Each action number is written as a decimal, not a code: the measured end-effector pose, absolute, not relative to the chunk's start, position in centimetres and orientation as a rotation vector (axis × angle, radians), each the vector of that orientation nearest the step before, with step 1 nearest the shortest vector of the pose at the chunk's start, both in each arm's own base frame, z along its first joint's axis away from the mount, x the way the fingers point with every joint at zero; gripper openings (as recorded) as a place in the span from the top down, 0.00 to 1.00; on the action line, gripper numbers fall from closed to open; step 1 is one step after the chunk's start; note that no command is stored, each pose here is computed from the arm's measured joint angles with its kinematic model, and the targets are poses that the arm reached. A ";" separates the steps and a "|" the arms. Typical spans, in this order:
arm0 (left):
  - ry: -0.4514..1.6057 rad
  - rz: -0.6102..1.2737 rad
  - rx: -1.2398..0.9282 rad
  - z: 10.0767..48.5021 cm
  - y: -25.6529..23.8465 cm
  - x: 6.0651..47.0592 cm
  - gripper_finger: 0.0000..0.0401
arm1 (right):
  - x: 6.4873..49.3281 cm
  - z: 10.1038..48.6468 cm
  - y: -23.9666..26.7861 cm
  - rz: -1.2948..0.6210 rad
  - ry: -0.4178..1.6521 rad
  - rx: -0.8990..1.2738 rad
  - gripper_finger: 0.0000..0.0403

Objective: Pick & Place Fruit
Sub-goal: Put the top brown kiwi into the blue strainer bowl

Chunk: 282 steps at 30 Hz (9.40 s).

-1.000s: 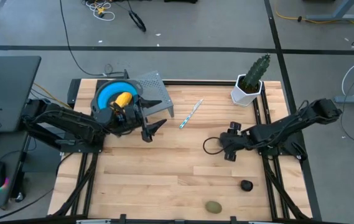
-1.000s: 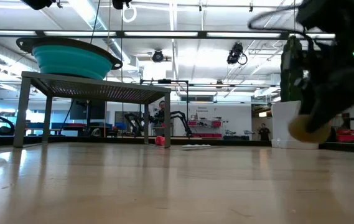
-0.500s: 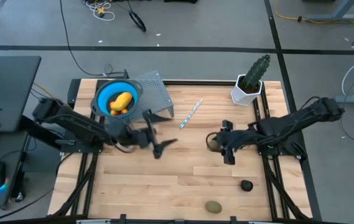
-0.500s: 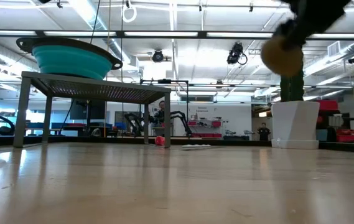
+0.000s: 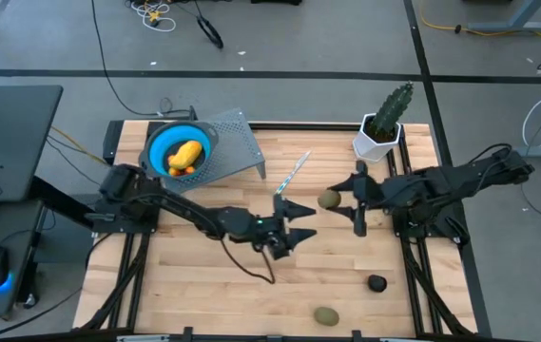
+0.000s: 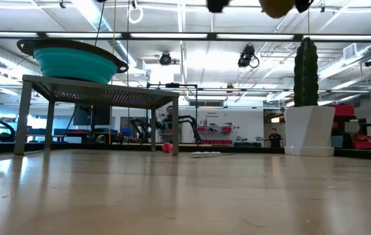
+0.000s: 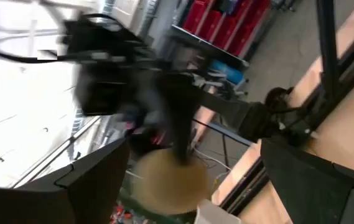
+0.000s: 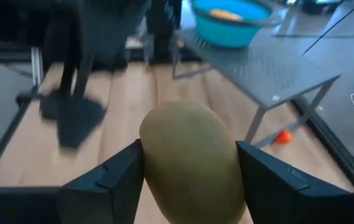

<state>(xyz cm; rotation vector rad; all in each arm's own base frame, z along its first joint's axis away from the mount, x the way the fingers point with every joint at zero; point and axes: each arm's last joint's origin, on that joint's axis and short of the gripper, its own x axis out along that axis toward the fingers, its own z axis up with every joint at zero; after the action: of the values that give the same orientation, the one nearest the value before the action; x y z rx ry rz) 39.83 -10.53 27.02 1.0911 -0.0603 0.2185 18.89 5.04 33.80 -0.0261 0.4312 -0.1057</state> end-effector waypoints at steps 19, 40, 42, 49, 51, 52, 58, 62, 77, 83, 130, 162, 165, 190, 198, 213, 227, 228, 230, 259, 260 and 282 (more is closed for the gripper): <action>-0.055 0.330 1.061 27.2 -10.1 41.9 0.04 | 19.7 33.7 5.6 -0.011 0.318 0.034 0.42; -0.031 0.359 1.083 27.2 -9.8 41.9 0.00 | 21.0 33.6 6.0 0.004 0.281 0.052 0.42; -0.005 0.375 1.087 27.0 -9.7 42.0 0.00 | 21.1 33.5 6.1 0.016 0.282 0.054 0.42; 0.007 0.399 1.099 27.1 -9.6 41.9 0.01 | 21.2 33.6 6.2 0.023 0.272 0.058 0.42; -0.002 0.387 1.107 27.1 -9.8 41.9 0.02 | 21.2 33.5 6.1 0.009 0.276 0.054 0.42; -0.005 0.382 1.113 27.1 -9.9 41.9 0.03 | 21.2 33.5 6.1 0.009 0.280 0.053 0.42; -0.012 0.368 1.168 27.2 -10.4 41.8 0.05 | 21.2 33.4 6.1 0.012 0.287 0.051 0.42; -0.014 0.367 1.159 27.2 -10.4 41.8 0.05 | 21.2 33.4 6.1 0.010 0.287 0.059 0.42; -0.018 0.371 1.171 27.2 -10.5 41.7 0.05 | 21.2 33.4 6.1 0.010 0.287 0.059 0.42; -0.018 0.371 1.171 27.2 -10.5 41.7 0.05 | 21.2 33.4 6.1 0.010 0.285 0.060 0.42; -0.019 0.351 1.178 27.4 -10.5 41.7 0.07 | 21.4 34.0 6.2 0.020 0.225 0.092 0.42; 0.003 0.386 1.229 27.2 -10.8 41.6 0.16 | 22.1 33.4 6.4 0.025 0.254 0.179 0.42; 0.003 0.386 1.232 27.2 -10.8 41.6 0.17 | 22.1 33.4 6.4 0.025 0.256 0.171 0.41; -0.013 0.387 1.084 27.1 -10.9 41.6 0.18 | 21.0 34.2 6.1 0.038 0.230 0.070 0.29; -0.002 0.495 0.807 27.1 -9.0 41.9 0.18 | 18.4 34.9 5.2 0.023 0.254 0.061 0.29; 0.211 0.515 0.604 28.3 -5.3 40.6 0.18 | 16.5 32.5 4.5 -0.054 0.528 0.080 0.29; 0.373 0.583 0.388 30.2 -1.8 35.9 0.18 | 16.9 27.3 4.7 -0.057 0.622 0.110 0.29; 0.373 0.606 0.379 30.0 -1.6 35.3 0.18 | 16.9 26.8 4.7 -0.057 0.626 0.109 0.29; 0.346 0.653 0.348 29.9 -1.1 34.0 0.18 | 16.9 25.9 4.7 -0.059 0.635 0.105 0.29; -0.018 1.189 0.064 28.8 1.0 18.9 0.18 | 17.6 25.0 4.7 -0.095 0.508 0.088 0.29; -0.003 1.224 0.068 28.7 1.0 18.8 0.18 | 17.6 25.0 4.7 -0.095 0.508 0.088 0.29; 0.065 1.479 0.071 28.5 1.2 18.1 0.18 | 17.6 25.1 4.7 -0.094 0.501 0.091 0.29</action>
<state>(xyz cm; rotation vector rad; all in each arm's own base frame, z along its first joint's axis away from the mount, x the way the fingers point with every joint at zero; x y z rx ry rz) 18.14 1.24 28.47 0.0713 0.0651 1.4786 17.64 4.69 25.07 0.0906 0.5013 -0.0938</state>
